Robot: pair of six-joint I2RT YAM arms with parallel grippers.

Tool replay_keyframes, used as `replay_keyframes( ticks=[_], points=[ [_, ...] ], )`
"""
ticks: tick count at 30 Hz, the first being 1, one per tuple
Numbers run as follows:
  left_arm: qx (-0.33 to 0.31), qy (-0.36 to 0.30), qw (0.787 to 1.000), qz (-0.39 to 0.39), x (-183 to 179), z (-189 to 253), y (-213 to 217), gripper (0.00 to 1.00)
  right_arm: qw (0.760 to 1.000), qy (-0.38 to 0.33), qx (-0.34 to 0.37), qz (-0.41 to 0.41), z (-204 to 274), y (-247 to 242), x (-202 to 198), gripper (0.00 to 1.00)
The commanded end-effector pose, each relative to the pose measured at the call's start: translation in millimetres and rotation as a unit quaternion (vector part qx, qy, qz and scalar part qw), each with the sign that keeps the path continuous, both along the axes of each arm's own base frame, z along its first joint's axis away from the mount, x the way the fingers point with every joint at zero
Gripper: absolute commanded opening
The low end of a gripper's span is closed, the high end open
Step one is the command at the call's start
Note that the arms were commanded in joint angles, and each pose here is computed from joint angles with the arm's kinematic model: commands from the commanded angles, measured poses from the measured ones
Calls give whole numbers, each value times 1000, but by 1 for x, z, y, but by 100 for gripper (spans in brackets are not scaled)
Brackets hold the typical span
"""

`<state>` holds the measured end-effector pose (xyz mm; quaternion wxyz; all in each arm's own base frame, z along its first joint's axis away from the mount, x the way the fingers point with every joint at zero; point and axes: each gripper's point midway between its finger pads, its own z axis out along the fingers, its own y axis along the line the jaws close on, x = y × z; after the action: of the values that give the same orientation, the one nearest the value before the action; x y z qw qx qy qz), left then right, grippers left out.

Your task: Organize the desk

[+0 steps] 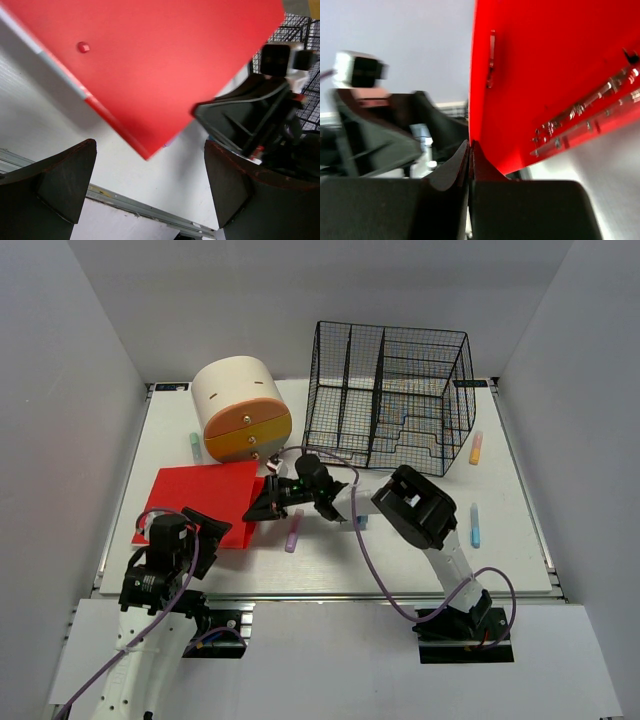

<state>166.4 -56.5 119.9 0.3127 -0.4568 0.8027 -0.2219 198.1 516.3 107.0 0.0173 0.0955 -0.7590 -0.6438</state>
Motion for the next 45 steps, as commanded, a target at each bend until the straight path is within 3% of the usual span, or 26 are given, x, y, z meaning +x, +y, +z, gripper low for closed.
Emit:
replay_keyframes(
  ticks=[1, 23, 45],
  points=[
    [-8, -3, 1000, 3, 0, 2, -1, 98, 997, -15, 80, 1, 63, -5, 3, 0],
    [-21, -13, 999, 42, 12, -22, 4, 98, 991, 56, 120, -4, 98, -25, -1, 0],
    [-51, -126, 980, 142, 31, 4, 26, 98, 987, 95, 130, 3, 109, -37, -16, 0]
  ],
)
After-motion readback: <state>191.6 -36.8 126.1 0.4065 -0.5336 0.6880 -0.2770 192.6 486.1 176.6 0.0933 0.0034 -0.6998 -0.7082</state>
